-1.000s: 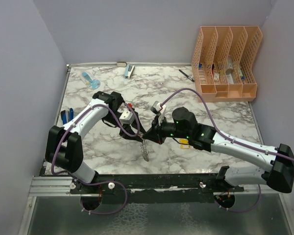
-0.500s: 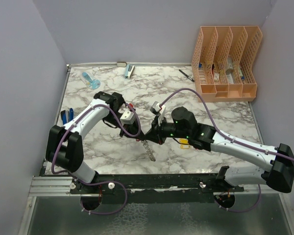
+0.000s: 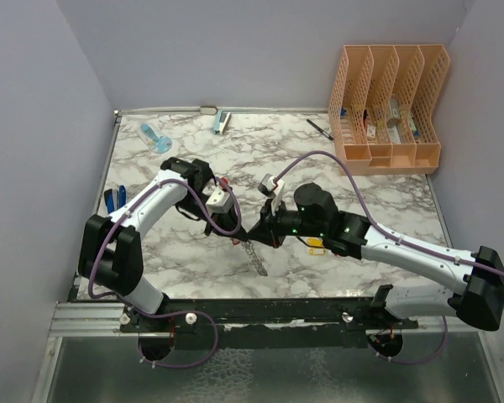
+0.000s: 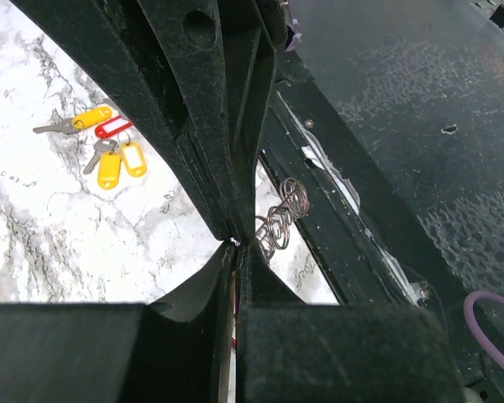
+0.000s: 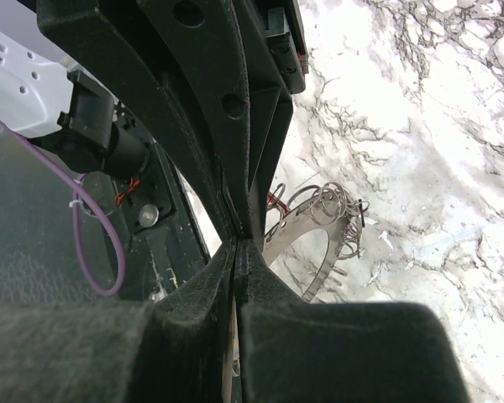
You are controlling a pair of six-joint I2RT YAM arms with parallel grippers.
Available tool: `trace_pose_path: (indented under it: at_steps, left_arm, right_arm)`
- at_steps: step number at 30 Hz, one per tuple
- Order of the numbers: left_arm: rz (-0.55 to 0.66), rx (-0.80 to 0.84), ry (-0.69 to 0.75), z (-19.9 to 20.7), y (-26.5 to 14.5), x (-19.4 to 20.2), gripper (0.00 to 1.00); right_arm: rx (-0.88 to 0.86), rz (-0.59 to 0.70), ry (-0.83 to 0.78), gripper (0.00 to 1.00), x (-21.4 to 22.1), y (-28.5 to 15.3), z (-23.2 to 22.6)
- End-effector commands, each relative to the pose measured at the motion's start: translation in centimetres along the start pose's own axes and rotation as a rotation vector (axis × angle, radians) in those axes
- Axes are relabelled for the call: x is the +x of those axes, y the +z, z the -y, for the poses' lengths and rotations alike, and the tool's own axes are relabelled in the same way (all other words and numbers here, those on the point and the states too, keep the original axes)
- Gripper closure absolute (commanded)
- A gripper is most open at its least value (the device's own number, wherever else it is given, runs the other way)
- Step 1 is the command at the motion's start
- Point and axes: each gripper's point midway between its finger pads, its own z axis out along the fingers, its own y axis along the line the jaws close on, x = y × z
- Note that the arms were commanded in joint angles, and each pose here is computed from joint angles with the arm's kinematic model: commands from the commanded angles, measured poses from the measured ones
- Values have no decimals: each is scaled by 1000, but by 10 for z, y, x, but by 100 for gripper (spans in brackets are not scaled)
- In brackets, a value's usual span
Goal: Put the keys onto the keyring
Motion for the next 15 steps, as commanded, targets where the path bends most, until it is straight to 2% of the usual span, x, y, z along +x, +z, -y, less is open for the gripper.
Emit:
trace_pose_path:
  at_steps: [1, 3, 5, 8, 12, 15]
  left_arm:
    - [12, 3, 46, 1, 2, -2, 100]
    - [9, 6, 32, 0, 3, 1, 96]
    - [7, 7, 14, -1, 3, 3, 82]
    - [9, 9, 6, -2, 3, 4, 69]
    - [12, 8, 11, -3, 3, 2, 68]
    - [7, 9, 11, -4, 3, 3, 72]
  right_arm:
    - [-91, 132, -28, 99, -43, -12, -27]
    - [-104, 146, -35, 99, -48, -16, -31]
    - [-109, 150, -37, 99, -49, -19, -33]
    - [-108, 152, -37, 99, -49, -23, -34]
    - [-105, 155, -33, 99, -48, -24, -33]
    - [-96, 147, -34, 99, -45, -23, -31]
